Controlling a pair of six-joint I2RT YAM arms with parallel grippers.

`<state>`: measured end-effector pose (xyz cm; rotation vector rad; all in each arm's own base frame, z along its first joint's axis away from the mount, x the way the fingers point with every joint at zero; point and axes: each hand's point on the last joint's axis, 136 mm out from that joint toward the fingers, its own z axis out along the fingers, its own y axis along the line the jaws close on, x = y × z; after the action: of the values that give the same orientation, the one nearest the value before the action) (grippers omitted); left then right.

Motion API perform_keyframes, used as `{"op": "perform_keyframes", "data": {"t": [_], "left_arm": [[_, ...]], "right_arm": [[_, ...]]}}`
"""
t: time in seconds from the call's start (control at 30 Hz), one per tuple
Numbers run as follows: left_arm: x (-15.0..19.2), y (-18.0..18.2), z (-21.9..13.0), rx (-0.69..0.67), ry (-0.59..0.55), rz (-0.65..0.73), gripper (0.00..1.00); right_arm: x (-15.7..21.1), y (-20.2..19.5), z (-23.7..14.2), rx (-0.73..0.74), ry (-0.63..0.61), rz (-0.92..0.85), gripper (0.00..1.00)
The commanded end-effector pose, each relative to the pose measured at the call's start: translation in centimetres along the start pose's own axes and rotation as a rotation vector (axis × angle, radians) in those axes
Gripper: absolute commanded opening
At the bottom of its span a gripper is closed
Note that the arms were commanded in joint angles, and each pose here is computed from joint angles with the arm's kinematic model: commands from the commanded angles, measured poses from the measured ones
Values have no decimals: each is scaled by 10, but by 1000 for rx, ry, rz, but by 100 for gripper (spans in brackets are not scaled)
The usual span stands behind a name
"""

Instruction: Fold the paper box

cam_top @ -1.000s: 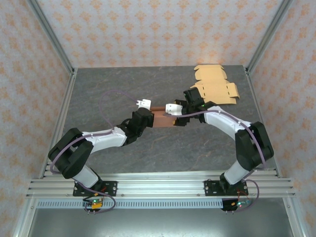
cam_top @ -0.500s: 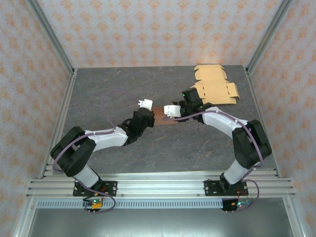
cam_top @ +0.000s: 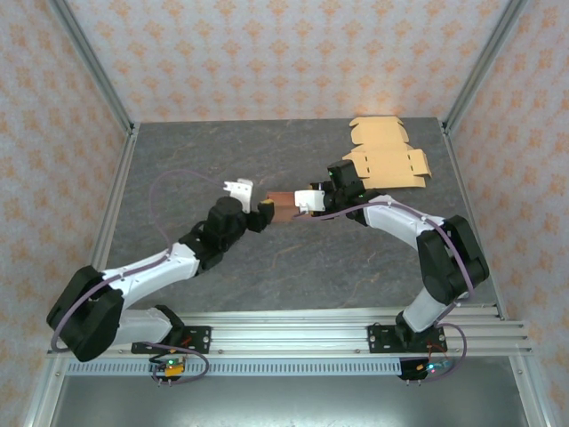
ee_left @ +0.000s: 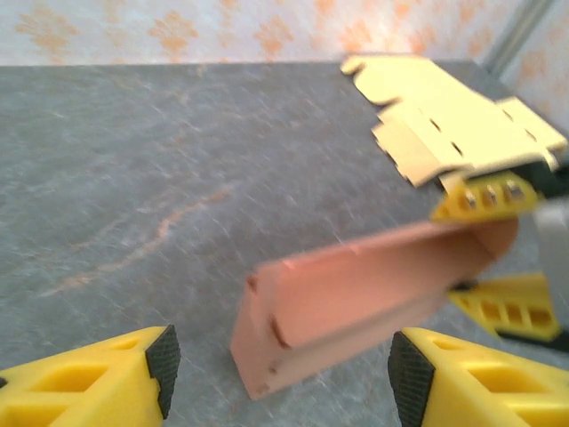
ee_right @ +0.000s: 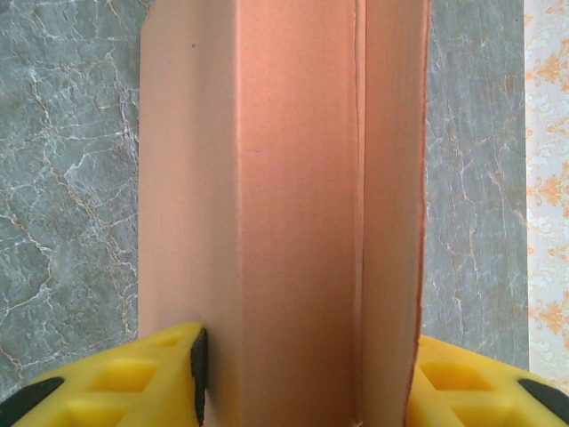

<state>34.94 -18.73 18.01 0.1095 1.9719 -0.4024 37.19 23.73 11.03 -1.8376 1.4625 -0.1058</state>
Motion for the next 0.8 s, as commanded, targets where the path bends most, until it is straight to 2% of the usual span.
{"op": "perform_keyframes", "data": {"t": [0.0,0.07,0.23,0.3,0.43,0.5,0.6,0.77], "left_arm": [[-14,30,-1,-63,49,-216,71],[-22,46,3,-111,71,-299,67],[-26,30,26,-17,127,-285,62],[-17,25,36,3,172,-296,56],[20,49,46,-135,282,-284,48],[36,56,47,-170,327,-269,48],[49,53,50,-147,369,-273,48],[45,38,55,-64,370,-288,48]], "right_arm": [[20,36,9,-106,73,34,47],[18,36,9,-110,66,38,47],[15,37,9,-132,53,44,47],[15,38,8,-139,50,46,47],[15,37,7,-146,43,53,47],[14,37,6,-149,42,55,47],[14,37,4,-154,40,59,47],[13,38,4,-167,36,62,47]]}}
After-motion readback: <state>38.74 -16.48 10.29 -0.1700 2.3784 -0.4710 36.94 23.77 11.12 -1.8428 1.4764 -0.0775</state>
